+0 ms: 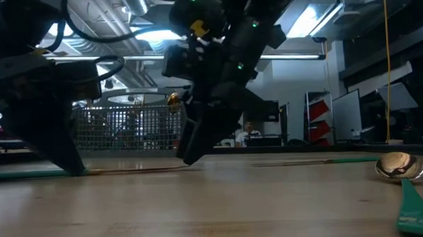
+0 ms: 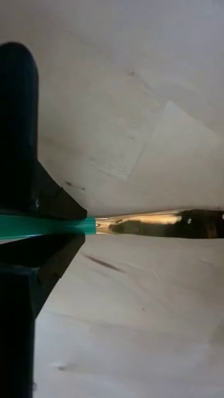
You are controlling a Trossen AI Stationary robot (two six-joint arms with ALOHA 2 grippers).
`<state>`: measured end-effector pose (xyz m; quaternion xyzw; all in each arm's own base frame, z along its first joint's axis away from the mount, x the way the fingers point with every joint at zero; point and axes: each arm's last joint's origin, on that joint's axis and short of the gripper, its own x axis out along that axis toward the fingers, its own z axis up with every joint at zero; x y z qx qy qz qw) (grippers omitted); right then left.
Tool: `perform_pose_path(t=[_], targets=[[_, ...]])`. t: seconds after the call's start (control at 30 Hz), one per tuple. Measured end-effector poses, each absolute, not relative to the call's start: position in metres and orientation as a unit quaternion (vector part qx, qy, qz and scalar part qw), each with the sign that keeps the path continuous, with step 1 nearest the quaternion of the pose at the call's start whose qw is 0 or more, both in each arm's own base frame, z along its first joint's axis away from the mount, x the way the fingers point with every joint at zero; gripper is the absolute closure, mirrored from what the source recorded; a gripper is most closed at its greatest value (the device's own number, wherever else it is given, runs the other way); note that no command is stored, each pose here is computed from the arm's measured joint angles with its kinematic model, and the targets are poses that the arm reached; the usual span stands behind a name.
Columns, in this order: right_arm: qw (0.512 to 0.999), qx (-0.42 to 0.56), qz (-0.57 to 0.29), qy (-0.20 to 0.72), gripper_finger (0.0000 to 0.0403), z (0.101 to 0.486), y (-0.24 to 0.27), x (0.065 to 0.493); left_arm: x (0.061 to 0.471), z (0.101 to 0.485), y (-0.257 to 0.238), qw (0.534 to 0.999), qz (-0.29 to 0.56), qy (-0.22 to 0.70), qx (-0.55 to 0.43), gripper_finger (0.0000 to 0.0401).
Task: Sort silverware
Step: Put the knife into the gray silverware basket
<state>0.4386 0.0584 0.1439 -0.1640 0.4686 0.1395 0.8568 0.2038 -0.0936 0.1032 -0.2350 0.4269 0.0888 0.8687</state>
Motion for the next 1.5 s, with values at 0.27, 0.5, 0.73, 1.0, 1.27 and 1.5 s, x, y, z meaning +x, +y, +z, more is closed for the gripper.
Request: perform_pose_path(t=[0.27, 0.5, 0.73, 1.0, 1.27, 1.5], targets=[[0.851, -0.2, 0.157, 0.459, 0.0221, 0.145, 0.07, 0.438, 0.207, 0.106, -0.095, 0.86, 0.091, 0.411, -0.289, 0.0369], [0.854, -0.208, 0.141, 0.456, 0.0221, 0.145, 0.068, 0.439, 0.211, 0.109, -0.098, 0.855, 0.078, 0.394, -0.327, 0.0369], [0.854, -0.201, 0.153, 0.454, 0.0221, 0.145, 0.07, 0.439, 0.211, 0.109, -0.098, 0.85, 0.085, 0.39, -0.344, 0.0369], [0.854, -0.199, 0.157, 0.454, 0.0221, 0.145, 0.07, 0.439, 0.215, 0.113, -0.099, 0.855, 0.078, 0.367, -0.357, 0.0369], [0.853, -0.198, 0.158, 0.457, 0.0244, 0.135, 0.07, 0.441, 0.215, 0.114, -0.099, 0.857, 0.077, 0.363, -0.357, 0.0368], [0.86, -0.198, 0.156, 0.444, 0.0301, 0.135, 0.071, 0.444, 0.216, 0.115, -0.099, 0.858, 0.077, 0.362, -0.355, 0.0368]])
